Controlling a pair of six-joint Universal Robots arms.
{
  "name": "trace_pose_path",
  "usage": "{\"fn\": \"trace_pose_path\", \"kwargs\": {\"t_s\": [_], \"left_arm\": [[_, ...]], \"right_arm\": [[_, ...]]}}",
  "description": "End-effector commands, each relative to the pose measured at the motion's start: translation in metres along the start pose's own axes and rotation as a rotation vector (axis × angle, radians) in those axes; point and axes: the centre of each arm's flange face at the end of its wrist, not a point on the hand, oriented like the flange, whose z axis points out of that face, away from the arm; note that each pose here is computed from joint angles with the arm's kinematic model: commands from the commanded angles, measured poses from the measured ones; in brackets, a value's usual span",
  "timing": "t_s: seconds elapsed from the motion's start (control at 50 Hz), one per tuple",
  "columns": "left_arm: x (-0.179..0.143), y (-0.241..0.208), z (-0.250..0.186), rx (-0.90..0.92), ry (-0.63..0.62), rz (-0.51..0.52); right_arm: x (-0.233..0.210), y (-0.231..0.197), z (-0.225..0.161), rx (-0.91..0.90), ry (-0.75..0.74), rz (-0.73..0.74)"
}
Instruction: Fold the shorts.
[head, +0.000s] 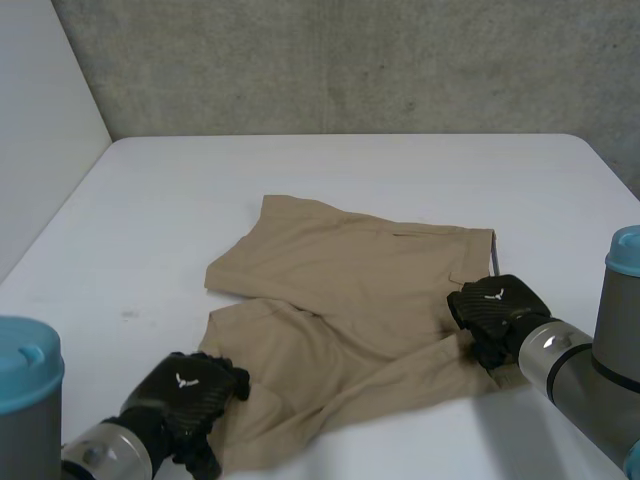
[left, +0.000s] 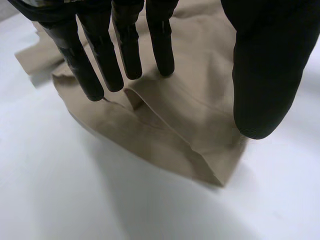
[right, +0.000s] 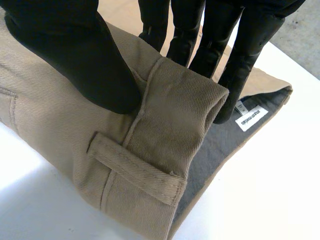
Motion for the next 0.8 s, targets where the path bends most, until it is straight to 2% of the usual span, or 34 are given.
{"fn": "trace_pose_path", "kwargs": {"t_s": [0.02, 0.28, 0.44, 0.58, 0.72, 0.8], "left_arm": [[0.006, 0.006, 0.005, 0.031, 0.013, -0.016], [0.013, 0.005, 0.018, 0.078, 0.022, 0.001], [0.024, -0.006, 0.008, 0.122, 0.051, 0.05], [0.008, -0.051, -0.043, 0.263, -0.017, 0.102], [0.003, -0.06, -0.09, 0.271, -0.037, 0.208], [0.002, -0.059, -0.109, 0.281, -0.046, 0.231]], "right_arm": [[-0.002, 0.001, -0.001, -0.003, -0.002, -0.004], [0.003, 0.002, 0.0, -0.013, 0.028, -0.001], [0.007, -0.008, -0.009, 0.014, 0.045, -0.023], [0.006, -0.026, -0.055, -0.001, 0.012, -0.164], [0.007, -0.038, -0.094, -0.014, 0.008, -0.248], [0.007, -0.045, -0.115, 0.003, 0.018, -0.294]]}}
